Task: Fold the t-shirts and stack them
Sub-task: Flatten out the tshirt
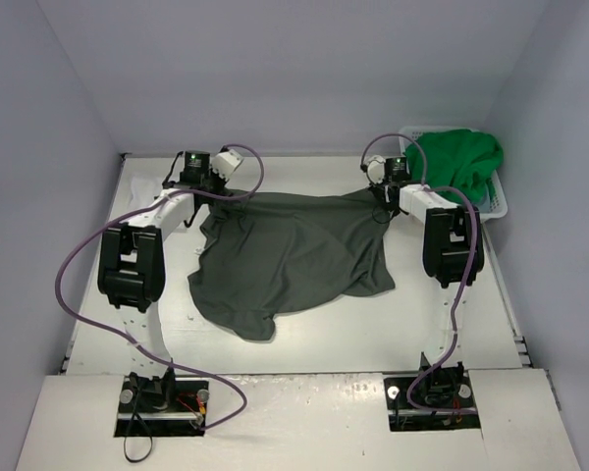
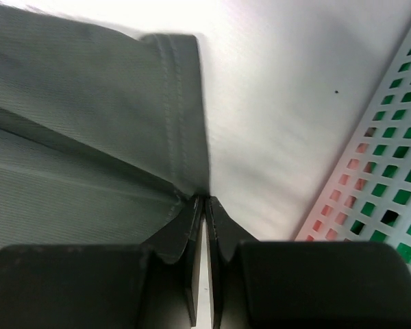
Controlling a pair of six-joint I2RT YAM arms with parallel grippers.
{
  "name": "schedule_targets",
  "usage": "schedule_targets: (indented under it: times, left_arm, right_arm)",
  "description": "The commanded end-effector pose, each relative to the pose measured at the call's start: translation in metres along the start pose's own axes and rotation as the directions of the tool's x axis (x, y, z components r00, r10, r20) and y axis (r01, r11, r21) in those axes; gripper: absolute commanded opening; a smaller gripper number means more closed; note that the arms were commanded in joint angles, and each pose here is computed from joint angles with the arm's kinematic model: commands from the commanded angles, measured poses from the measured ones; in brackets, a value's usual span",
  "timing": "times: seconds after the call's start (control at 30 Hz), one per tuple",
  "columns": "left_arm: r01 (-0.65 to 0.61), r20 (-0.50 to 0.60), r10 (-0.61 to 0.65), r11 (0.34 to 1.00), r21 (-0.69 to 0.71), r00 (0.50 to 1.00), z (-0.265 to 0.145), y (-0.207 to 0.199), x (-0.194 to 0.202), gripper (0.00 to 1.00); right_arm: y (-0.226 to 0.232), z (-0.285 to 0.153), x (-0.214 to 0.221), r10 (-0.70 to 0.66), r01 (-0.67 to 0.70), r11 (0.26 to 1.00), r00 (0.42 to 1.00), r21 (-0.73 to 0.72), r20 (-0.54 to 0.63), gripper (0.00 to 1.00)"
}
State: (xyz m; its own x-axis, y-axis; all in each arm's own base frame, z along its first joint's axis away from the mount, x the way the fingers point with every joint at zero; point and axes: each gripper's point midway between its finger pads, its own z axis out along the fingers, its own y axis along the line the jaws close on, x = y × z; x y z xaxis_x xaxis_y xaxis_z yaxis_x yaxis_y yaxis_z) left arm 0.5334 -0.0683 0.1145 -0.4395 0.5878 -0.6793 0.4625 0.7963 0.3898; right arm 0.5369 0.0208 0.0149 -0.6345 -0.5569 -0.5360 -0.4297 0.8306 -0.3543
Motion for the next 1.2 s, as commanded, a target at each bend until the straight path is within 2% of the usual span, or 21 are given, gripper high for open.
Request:
schedule_targets:
  times: [0.0, 0.3, 0.33, 0.37, 0.4, 0.5, 0.63, 0.77, 0.87, 0.9, 0.97, 1.0, 1.03, 1.07, 1.1, 1.13, 1.17]
  left_arm:
    - [-0.012, 0.083, 0.023, 0.992, -0.125, 0.996, -0.027, 0.048, -0.036, 0.0]
    - [-0.023, 0.058, 0.033, 0.986, -0.166, 0.998, -0.026, 0.066, -0.036, 0.0]
    - [-0.019, 0.06, 0.03, 0.984, -0.174, 0.998, -0.027, 0.068, -0.038, 0.04]
    - [-0.016, 0.065, 0.028, 0.983, -0.181, 0.998, -0.03, 0.072, -0.044, 0.18]
    - [-0.002, 0.067, 0.015, 0.983, -0.184, 0.998, -0.032, 0.073, -0.045, 0.49]
    - [0.026, 0.091, -0.008, 0.979, -0.202, 0.996, -0.044, 0.081, -0.056, 0.77]
    - [0.03, 0.121, -0.004, 0.975, -0.22, 0.993, -0.066, 0.087, -0.069, 0.79]
    - [0.023, 0.123, 0.004, 0.975, -0.223, 0.992, -0.092, 0.089, -0.075, 0.8]
    - [0.052, 0.113, -0.03, 0.979, -0.195, 0.993, -0.119, 0.081, -0.071, 0.8]
    - [0.057, 0.142, -0.032, 0.982, -0.18, 0.989, -0.14, 0.077, -0.077, 0.8]
    - [0.047, 0.123, -0.039, 0.997, -0.065, 0.992, -0.149, 0.045, -0.057, 0.8]
    - [0.039, 0.169, -0.029, 0.998, -0.056, 0.985, -0.175, 0.039, -0.062, 0.8]
    - [0.022, 0.183, -0.02, 1.0, -0.008, 0.983, -0.183, 0.024, -0.058, 0.8]
    - [0.001, 0.14, -0.007, 0.999, 0.042, 0.99, -0.181, 0.003, -0.031, 0.8]
    - [-0.023, 0.183, 0.015, 0.999, 0.043, 0.983, -0.204, -0.004, -0.031, 0.8]
    - [-0.044, 0.188, 0.029, 0.996, 0.074, 0.982, -0.21, -0.016, -0.023, 0.8]
    - [-0.07, 0.148, 0.052, 0.99, 0.119, 0.988, -0.209, -0.037, 0.003, 0.8]
  right_arm:
    - [-0.034, -0.013, 0.004, 0.009, -0.007, 0.993, 1.0, 0.114, -0.017, 0.04]
    - [-0.046, -0.036, -0.014, 0.031, -0.038, 0.986, 0.999, 0.161, 0.042, 0.05]
    - [-0.045, -0.04, -0.016, 0.033, -0.041, 0.987, 0.998, 0.153, 0.053, 0.06]
    - [-0.043, -0.045, -0.018, 0.033, -0.041, 0.99, 0.998, 0.138, 0.057, 0.06]
    - [-0.042, -0.055, -0.021, 0.035, -0.044, 0.991, 0.997, 0.127, 0.072, 0.06]
    - [-0.027, -0.079, -0.027, 0.031, -0.035, 0.999, 0.994, 0.037, 0.107, 0.05]
    - [0.007, -0.11, -0.016, 0.022, -0.008, 0.994, 0.992, -0.111, 0.125, 0.05]
    - [0.028, -0.144, -0.008, 0.004, 0.02, 0.986, 0.99, -0.166, 0.143, 0.04]
    - [0.055, -0.165, 0.005, -0.042, 0.081, 0.963, 0.987, -0.256, 0.154, 0.03]
    - [0.068, -0.169, 0.007, -0.071, 0.116, 0.948, 0.984, -0.296, 0.161, 0.03]
    - [0.087, -0.178, 0.028, -0.14, 0.18, 0.923, 0.98, -0.341, 0.139, 0.07]
    - [0.093, -0.18, 0.035, -0.163, 0.2, 0.915, 0.978, -0.352, 0.133, 0.09]
    - [0.103, -0.183, 0.039, -0.196, 0.234, 0.898, 0.971, -0.373, 0.138, 0.11]
    - [0.111, -0.187, 0.052, -0.221, 0.253, 0.885, 0.967, -0.391, 0.127, 0.13]
    - [0.115, -0.188, 0.059, -0.269, 0.301, 0.865, 0.954, -0.403, 0.134, 0.14]
    - [0.122, -0.191, 0.064, -0.304, 0.333, 0.848, 0.943, -0.413, 0.137, 0.17]
    - [0.124, -0.194, 0.069, -0.334, 0.362, 0.837, 0.932, -0.409, 0.141, 0.23]
